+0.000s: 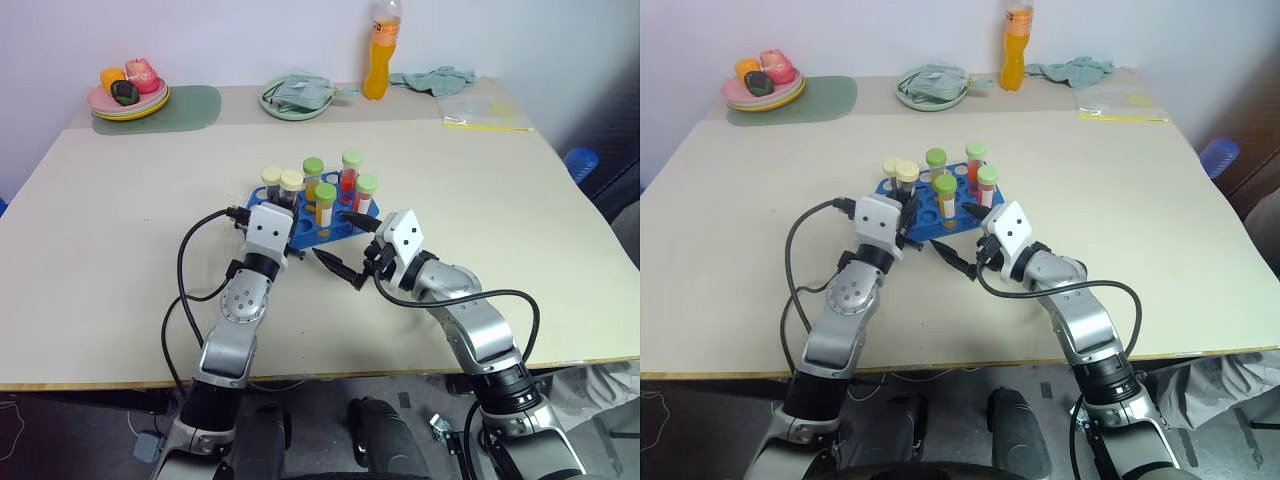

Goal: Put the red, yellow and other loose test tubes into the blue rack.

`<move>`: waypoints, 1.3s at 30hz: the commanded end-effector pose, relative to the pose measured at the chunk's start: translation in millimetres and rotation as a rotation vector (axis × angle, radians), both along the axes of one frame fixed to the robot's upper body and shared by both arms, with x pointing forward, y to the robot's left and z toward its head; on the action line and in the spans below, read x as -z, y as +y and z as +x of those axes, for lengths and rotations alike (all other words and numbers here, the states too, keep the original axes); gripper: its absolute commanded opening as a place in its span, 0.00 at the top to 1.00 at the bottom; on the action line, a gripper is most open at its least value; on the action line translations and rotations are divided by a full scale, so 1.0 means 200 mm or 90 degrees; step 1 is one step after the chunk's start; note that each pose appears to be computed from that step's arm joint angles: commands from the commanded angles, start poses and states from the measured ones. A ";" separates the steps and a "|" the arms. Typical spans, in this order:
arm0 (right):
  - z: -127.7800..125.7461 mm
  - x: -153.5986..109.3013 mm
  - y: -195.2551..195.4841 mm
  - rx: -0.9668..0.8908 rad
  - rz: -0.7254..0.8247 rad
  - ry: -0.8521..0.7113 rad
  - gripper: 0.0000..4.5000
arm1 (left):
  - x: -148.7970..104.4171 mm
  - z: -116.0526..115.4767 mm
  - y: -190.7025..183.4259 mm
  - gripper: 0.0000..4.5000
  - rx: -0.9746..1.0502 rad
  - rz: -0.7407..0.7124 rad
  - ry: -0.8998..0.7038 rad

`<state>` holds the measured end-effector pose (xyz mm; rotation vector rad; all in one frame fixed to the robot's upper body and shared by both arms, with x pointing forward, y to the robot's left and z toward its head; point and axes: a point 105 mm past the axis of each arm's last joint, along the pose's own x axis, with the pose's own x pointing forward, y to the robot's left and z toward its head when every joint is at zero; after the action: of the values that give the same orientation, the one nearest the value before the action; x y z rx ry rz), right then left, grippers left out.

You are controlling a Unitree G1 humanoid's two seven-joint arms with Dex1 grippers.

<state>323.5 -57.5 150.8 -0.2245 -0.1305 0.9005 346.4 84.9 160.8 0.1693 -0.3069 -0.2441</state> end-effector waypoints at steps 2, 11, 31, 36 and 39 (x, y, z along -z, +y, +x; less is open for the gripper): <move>-0.02 -0.08 0.02 -0.009 0.014 -0.040 0.00 | 0.01 0.01 -0.01 0.84 0.016 -0.022 -0.003; -0.03 -0.08 0.01 -0.011 0.010 -0.040 0.00 | 0.03 0.02 -0.02 0.84 0.014 -0.048 0.002; -0.07 -0.19 -0.19 -0.020 0.004 -0.035 0.00 | -0.09 -0.14 0.17 0.08 0.059 -0.089 -0.026; -0.03 -0.20 -0.53 0.067 -0.036 0.015 0.00 | -0.06 -0.31 0.52 0.08 0.040 -0.042 0.060; 0.02 -0.20 -0.75 0.151 -0.050 0.036 0.00 | -0.01 -0.40 0.75 0.08 -0.007 0.015 0.124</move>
<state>326.2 -189.3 181.4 -0.2836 0.0018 0.7279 274.8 221.6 151.7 0.1553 -0.0923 -0.2586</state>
